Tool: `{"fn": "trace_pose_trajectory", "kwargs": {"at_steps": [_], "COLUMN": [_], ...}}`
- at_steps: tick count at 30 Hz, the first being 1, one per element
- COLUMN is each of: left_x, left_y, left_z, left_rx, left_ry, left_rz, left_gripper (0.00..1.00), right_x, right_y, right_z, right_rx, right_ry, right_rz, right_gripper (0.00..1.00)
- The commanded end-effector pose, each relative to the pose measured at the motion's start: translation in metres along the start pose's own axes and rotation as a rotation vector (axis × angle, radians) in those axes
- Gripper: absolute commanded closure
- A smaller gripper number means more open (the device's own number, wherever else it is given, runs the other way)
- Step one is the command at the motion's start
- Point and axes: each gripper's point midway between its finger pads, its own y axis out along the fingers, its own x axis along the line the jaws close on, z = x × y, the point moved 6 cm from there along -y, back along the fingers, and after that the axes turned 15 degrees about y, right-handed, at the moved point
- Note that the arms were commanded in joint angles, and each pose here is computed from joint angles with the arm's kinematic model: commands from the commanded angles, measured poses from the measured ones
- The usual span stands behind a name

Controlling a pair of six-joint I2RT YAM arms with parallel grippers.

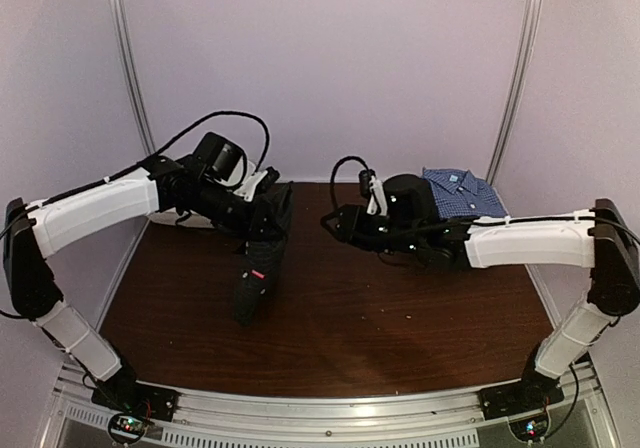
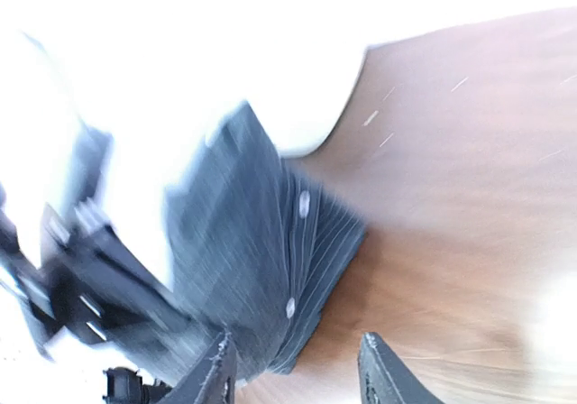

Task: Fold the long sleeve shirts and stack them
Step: Turn over the square-folded shirt at the center of the board.

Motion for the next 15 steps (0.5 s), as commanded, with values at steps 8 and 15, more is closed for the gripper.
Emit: {"fn": "trace_pose_trajectory", "kwargs": {"at_steps": [8,15], "left_x": [-0.113,-0.087], "left_y": [0.142,0.118], "left_z": [-0.051,-0.063], "left_rx": [-0.024,-0.075], "left_ry": [0.058,0.026], "left_rz": [0.231,0.109], "left_gripper": [0.57,0.37], "right_x": [-0.064,-0.096], "right_y": [-0.114,-0.102], "right_z": [-0.045,-0.019], "right_rx": [-0.218,-0.095], "right_ry": [-0.036,-0.030], "right_rz": [0.306,0.354], "right_gripper": [0.43,0.39]}}
